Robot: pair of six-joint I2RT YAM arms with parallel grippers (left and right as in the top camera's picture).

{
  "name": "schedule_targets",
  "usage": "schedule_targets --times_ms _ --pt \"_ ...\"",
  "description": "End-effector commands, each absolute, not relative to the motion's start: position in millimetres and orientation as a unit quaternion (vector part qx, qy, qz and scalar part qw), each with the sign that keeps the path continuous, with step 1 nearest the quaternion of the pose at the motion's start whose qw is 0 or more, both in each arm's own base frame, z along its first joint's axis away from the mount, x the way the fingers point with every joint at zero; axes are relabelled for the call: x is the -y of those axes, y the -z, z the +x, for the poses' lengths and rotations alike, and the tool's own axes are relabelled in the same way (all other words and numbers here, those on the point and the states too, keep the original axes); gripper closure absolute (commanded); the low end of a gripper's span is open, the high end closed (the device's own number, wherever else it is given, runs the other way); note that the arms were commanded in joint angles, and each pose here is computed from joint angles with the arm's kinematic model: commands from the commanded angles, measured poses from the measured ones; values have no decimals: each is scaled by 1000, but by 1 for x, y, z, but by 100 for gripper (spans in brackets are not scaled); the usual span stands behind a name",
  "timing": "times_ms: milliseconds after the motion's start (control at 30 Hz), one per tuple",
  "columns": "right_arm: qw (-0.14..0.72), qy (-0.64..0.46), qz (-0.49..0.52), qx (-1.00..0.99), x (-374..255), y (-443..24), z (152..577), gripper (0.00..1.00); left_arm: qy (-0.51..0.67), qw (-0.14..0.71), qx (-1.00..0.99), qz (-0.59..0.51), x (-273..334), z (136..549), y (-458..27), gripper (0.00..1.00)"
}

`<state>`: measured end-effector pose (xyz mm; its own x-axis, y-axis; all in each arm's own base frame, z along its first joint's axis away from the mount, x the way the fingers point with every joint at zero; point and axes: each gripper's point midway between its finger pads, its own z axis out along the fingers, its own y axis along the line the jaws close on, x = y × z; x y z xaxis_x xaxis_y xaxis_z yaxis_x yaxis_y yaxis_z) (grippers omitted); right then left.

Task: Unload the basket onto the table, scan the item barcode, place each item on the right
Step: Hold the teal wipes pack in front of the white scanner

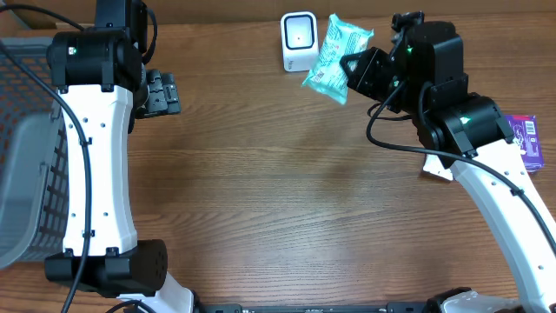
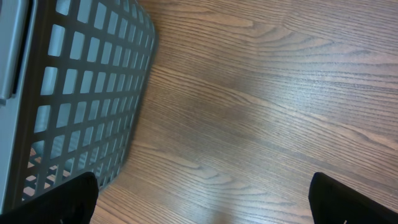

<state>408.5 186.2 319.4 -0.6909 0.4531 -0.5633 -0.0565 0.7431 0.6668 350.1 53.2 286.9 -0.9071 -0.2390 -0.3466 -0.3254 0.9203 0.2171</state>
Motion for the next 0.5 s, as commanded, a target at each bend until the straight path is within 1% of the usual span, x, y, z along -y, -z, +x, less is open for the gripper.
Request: schedule_targets --times_ms 0,133,233,467 --pt "456 -249 106 -848 -161 -339 426 96 -138 173 -965 -143 -54 349 -296 1" --pt "512 -154 96 -840 -155 -359 450 96 -138 173 -965 -143 -54 349 -296 0" --pt "551 -70 66 -829 -165 -368 473 96 -138 173 -965 -143 -54 349 -296 0" --pt "631 180 -50 -753 -208 -354 534 96 -138 173 -965 -143 -54 349 -296 0"
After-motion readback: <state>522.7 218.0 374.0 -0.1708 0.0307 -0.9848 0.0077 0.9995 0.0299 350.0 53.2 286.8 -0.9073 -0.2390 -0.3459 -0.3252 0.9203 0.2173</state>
